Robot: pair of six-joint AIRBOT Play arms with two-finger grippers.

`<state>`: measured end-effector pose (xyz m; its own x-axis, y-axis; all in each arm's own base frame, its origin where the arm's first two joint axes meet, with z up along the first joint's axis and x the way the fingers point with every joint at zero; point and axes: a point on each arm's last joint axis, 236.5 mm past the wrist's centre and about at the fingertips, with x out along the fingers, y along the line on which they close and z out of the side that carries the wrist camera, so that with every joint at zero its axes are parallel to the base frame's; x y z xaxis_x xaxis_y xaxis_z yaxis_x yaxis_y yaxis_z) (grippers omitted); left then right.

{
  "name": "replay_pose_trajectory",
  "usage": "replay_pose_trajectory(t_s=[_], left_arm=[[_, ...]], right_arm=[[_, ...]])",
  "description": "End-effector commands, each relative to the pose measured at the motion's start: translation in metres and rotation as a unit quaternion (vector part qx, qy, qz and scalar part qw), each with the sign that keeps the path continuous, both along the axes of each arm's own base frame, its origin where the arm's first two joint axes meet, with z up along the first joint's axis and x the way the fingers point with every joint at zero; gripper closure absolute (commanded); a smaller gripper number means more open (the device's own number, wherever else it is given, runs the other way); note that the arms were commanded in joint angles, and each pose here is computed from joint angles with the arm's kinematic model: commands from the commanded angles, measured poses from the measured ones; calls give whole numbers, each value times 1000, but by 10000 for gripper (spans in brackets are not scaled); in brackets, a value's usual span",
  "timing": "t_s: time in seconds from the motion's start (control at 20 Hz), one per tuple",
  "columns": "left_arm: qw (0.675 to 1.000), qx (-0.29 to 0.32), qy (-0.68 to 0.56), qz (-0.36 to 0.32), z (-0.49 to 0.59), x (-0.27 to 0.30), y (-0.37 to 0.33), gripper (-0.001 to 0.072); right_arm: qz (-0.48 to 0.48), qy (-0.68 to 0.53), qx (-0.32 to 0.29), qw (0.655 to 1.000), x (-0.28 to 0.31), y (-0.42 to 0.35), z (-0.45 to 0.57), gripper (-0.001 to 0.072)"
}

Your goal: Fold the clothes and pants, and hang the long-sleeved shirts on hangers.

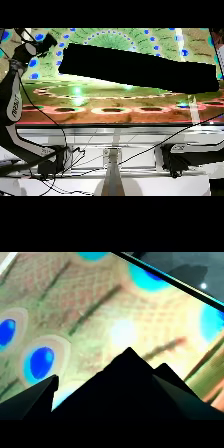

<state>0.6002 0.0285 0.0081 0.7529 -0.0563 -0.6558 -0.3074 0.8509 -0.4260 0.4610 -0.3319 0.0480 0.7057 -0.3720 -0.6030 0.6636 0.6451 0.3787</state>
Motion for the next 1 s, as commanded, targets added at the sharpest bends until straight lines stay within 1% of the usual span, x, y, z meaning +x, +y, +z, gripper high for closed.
replay_pose_trajectory(t_s=[0.0, 0.05, 0.1, 0.15, 0.25, 0.3, 0.4, 0.5, 0.65, 0.7, 0.75, 0.8, 0.85, 0.9, 0.95], left_arm=[[977, 29, 206, -43, -64, -85, 17, 17], [971, 30, 228, -61, -75, -98, 11, 44], [968, 22, 239, -74, -84, -108, -2, 120], [966, 20, 244, -83, -93, -114, -13, 132], [968, 16, 235, -85, -107, -115, -29, 133], [973, -6, 218, -76, -109, -110, -39, 132], [981, -61, 177, -46, -105, -94, -52, 132], [984, -106, 144, -2, -98, -80, -51, 132], [977, -158, 121, 83, -102, -65, -39, 131], [972, -171, 121, 102, -107, -63, -37, 132], [972, -172, 118, 108, -113, -61, -39, 133], [973, -169, 110, 109, -117, -57, -40, 159], [975, -165, 96, 113, -117, -51, -38, 300], [978, -159, 76, 116, -114, -43, -35, 403], [980, -152, 60, 116, -110, -38, -32, 453]], right_arm=[[34, 63, 2, 997, -19, 3, -18, 57], [43, 71, -1, 997, -21, 5, -20, 57], [48, 76, -2, 996, -21, 6, -21, 57], [52, 79, 0, 996, -22, 8, -23, 57], [53, 83, 3, 995, -23, 9, -24, 56], [53, 83, 4, 995, -23, 10, -24, 57], [54, 83, 3, 995, -23, 10, -24, 57], [54, 83, 3, 995, -23, 10, -25, 57], [54, 84, 4, 995, -23, 10, -25, 57], [54, 84, 5, 995, -24, 10, -25, 57], [55, 86, 7, 995, -24, 11, -26, 57], [57, 89, 10, 994, -25, 13, -27, 57], [59, 92, 12, 994, -26, 14, -28, 57], [61, 96, 17, 993, -27, 16, -30, 57], [65, 102, 21, 992, -29, 19, -33, 58]])
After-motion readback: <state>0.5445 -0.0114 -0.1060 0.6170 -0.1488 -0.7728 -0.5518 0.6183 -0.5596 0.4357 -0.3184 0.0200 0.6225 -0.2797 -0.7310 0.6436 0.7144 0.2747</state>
